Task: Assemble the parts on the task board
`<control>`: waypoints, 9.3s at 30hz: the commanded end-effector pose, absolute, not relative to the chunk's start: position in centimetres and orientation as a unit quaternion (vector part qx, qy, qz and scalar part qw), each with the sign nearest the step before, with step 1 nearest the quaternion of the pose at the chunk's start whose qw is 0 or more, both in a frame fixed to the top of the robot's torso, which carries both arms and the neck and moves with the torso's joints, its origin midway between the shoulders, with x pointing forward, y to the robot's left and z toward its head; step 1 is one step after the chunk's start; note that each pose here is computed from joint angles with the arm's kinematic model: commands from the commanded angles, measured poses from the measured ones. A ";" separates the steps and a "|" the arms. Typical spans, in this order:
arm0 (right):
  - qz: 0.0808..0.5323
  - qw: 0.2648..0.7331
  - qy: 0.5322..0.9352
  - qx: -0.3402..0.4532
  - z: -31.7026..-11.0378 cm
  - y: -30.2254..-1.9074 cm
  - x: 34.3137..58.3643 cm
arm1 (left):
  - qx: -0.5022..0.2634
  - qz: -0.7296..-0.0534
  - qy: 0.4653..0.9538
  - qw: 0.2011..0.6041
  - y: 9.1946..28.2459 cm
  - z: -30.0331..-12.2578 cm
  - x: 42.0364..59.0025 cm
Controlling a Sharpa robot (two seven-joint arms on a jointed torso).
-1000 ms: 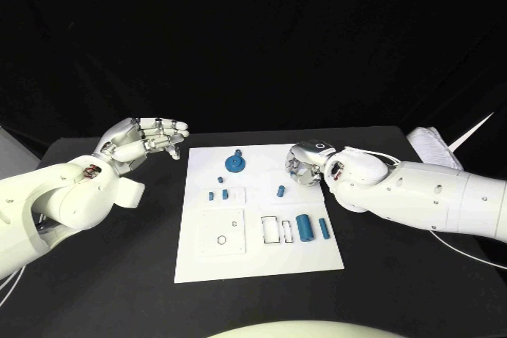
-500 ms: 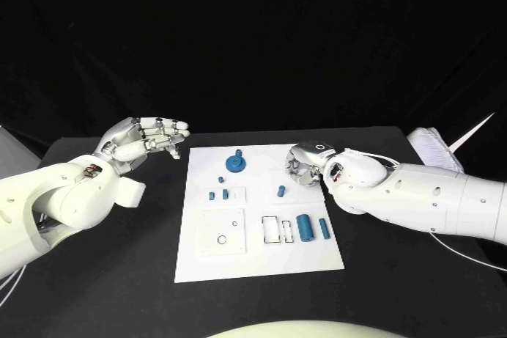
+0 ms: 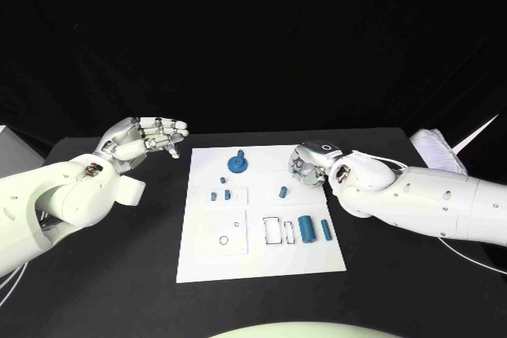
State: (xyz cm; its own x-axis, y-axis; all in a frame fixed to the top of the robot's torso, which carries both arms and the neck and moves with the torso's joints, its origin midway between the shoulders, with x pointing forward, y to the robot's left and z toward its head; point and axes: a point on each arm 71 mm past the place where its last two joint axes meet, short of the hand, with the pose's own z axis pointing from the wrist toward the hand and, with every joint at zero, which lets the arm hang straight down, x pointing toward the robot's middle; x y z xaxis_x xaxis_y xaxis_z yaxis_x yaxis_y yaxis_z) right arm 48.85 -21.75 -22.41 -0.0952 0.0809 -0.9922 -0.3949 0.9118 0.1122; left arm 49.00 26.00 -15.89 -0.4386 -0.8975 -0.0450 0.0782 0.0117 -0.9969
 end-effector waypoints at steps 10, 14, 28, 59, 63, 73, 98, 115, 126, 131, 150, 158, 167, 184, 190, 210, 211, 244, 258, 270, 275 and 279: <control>0.230 0.695 0.676 -0.089 -19.4 -21.4 47.8 | -0.351 -0.621 0.582 0.391 25.9 -15.9 49.3; 0.249 0.690 0.674 -0.086 -18.9 -20.7 47.1 | -0.350 -0.622 0.582 0.390 25.6 -16.0 49.5; 0.327 0.647 0.675 -0.133 -18.8 -14.4 43.8 | -0.347 -0.627 0.582 0.383 24.5 -16.5 50.2; 0.330 0.604 0.696 -0.206 -23.5 -8.6 40.5 | -0.343 -0.632 0.587 0.373 22.6 -16.9 51.0; 0.329 0.603 0.695 -0.212 -23.7 -8.3 40.2 | -0.342 -0.632 0.587 0.372 22.6 -16.9 51.0; 0.324 0.604 0.694 -0.219 -24.2 -8.1 40.0 | -0.342 -0.632 0.588 0.372 22.6 -16.8 51.0; 0.313 0.601 0.701 -0.223 -25.2 -7.8 40.1 | -0.342 -0.631 0.588 0.372 22.6 -16.8 51.0; 0.316 0.585 0.710 -0.230 -26.0 -7.8 40.2 | -0.343 -0.630 0.590 0.371 22.7 -16.9 50.9; 0.314 0.574 0.718 -0.237 -26.2 -8.0 40.0 | -0.343 -0.629 0.590 0.372 22.7 -16.8 50.9; 0.316 0.577 0.716 -0.234 -26.1 -8.1 39.9 | -0.343 -0.629 0.590 0.371 22.7 -16.9 50.9; 0.326 0.600 0.701 -0.205 -25.7 -8.7 40.1 | -0.344 -0.628 0.593 0.369 22.8 -16.9 50.9; 0.332 0.612 0.692 -0.189 -24.8 -9.8 39.6 | -0.344 -0.627 0.593 0.369 22.9 -16.9 50.9; 0.299 0.619 0.713 -0.136 -21.2 -14.5 41.8 | -0.344 -0.627 0.593 0.370 23.1 -16.9 50.9; 0.242 0.614 0.741 -0.120 -19.9 -19.0 44.9 | -0.344 -0.627 0.593 0.370 23.3 -16.9 50.8; 0.225 0.600 0.756 -0.134 -20.3 -19.0 45.0 | -0.344 -0.626 0.593 0.370 23.3 -16.9 50.9; 0.214 0.580 0.773 -0.142 -21.8 -18.2 45.2 | -0.346 -0.625 0.593 0.373 23.6 -16.9 50.8; 0.213 0.583 0.771 -0.141 -21.8 -18.2 45.3 | -0.346 -0.625 0.593 0.373 23.6 -16.9 50.8; 0.211 0.611 0.751 -0.134 -21.7 -18.1 45.3 | -0.346 -0.624 0.592 0.375 23.6 -16.9 50.9; 0.259 0.635 0.718 -0.124 -19.9 -16.8 43.7 | -0.353 -0.622 0.590 0.374 23.7 -17.0 51.0; 0.335 0.637 0.680 -0.139 -17.7 -13.1 40.8 | -0.359 -0.623 0.588 0.372 23.6 -17.0 51.2; 0.357 0.627 0.676 -0.148 -17.8 -11.4 40.1 | -0.359 -0.623 0.588 0.372 23.5 -17.1 51.2; 0.372 0.615 0.677 -0.156 -18.4 -10.0 39.6 | -0.359 -0.623 0.588 0.371 23.4 -17.1 51.2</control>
